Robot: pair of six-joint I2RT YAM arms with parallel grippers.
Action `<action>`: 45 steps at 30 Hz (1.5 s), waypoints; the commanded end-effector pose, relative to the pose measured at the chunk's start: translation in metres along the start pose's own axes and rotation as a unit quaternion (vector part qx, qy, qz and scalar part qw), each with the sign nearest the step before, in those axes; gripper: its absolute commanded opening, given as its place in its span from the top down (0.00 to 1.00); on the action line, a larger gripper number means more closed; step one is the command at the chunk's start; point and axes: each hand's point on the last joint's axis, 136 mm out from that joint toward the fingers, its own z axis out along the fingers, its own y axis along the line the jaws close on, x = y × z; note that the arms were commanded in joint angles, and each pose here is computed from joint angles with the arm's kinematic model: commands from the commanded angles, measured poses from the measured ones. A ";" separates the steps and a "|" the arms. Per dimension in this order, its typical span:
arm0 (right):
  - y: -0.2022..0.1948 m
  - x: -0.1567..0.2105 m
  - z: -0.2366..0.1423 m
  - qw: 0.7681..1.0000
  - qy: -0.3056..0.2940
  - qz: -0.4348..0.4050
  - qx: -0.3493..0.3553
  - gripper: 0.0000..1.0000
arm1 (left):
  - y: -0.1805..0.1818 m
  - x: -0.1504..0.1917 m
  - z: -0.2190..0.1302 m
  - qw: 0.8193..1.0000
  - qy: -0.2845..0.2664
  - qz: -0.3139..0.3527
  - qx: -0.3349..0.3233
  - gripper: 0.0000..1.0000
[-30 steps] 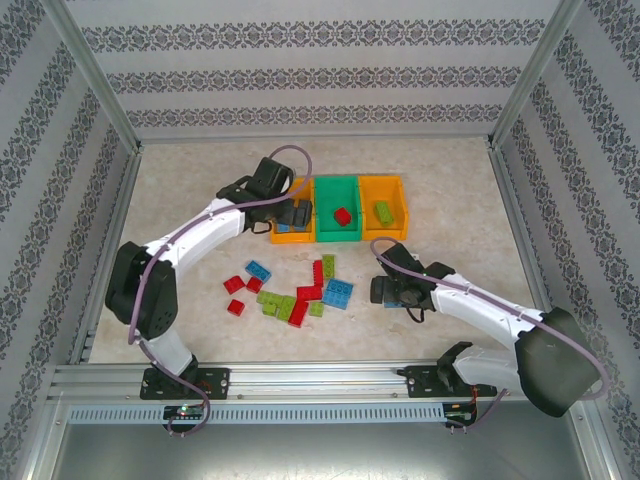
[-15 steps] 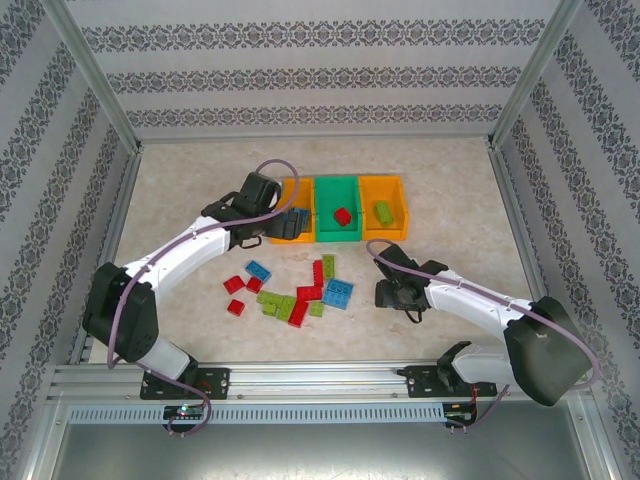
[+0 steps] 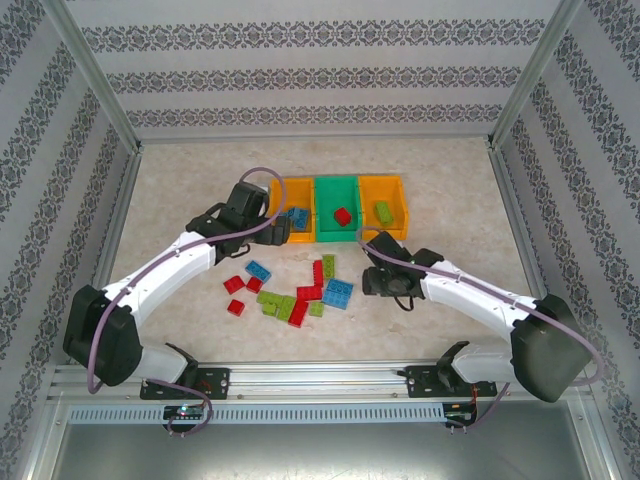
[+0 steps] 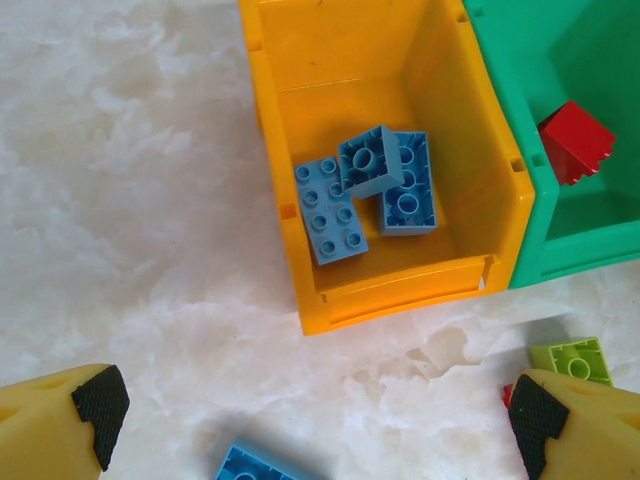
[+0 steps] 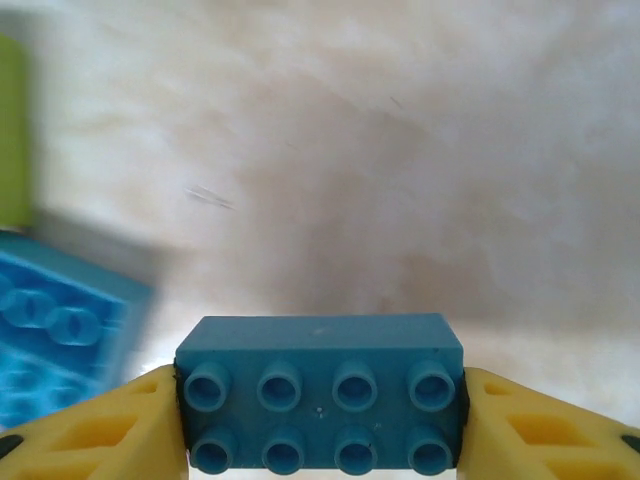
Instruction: Sort the legos into containers by color
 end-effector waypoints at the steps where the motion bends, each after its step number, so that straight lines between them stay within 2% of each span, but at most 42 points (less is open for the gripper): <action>1: 0.035 -0.024 -0.013 0.998 -0.021 -0.025 -0.049 0.45 | 0.012 0.004 -0.005 1.000 -0.003 -0.011 -0.023 0.01; 5: 0.078 -0.041 -0.010 0.994 -0.024 -0.047 -0.094 0.44 | 0.016 0.008 -0.006 1.000 -0.001 -0.014 -0.027 0.01; 14: 0.155 -0.069 0.024 0.988 -0.018 -0.071 -0.133 0.44 | 0.029 0.015 -0.012 0.998 -0.006 -0.039 -0.044 0.01; 20: 0.178 -0.082 0.038 0.988 -0.014 -0.081 -0.133 0.44 | 0.050 0.030 -0.017 0.996 0.001 -0.060 -0.067 0.01; 29: 0.190 -0.085 0.040 0.987 -0.009 -0.096 -0.129 0.41 | 0.077 0.050 -0.019 0.992 0.008 -0.092 -0.081 0.01; 34: 0.189 -0.079 0.040 0.987 -0.011 -0.102 -0.125 0.38 | 0.077 0.056 -0.011 0.993 0.023 -0.096 -0.069 0.01; 39: 0.169 -0.076 0.035 0.990 -0.026 -0.099 -0.098 0.33 | 0.067 0.059 0.007 0.993 0.059 -0.087 -0.045 0.00; 42: 0.151 -0.071 0.030 0.992 -0.037 -0.089 -0.083 0.31 | 0.061 0.062 0.024 0.992 0.085 -0.089 -0.033 0.04; 45: 0.130 -0.066 0.026 0.994 -0.041 -0.074 -0.068 0.29 | 0.056 0.069 0.042 0.988 0.115 -0.101 -0.023 0.13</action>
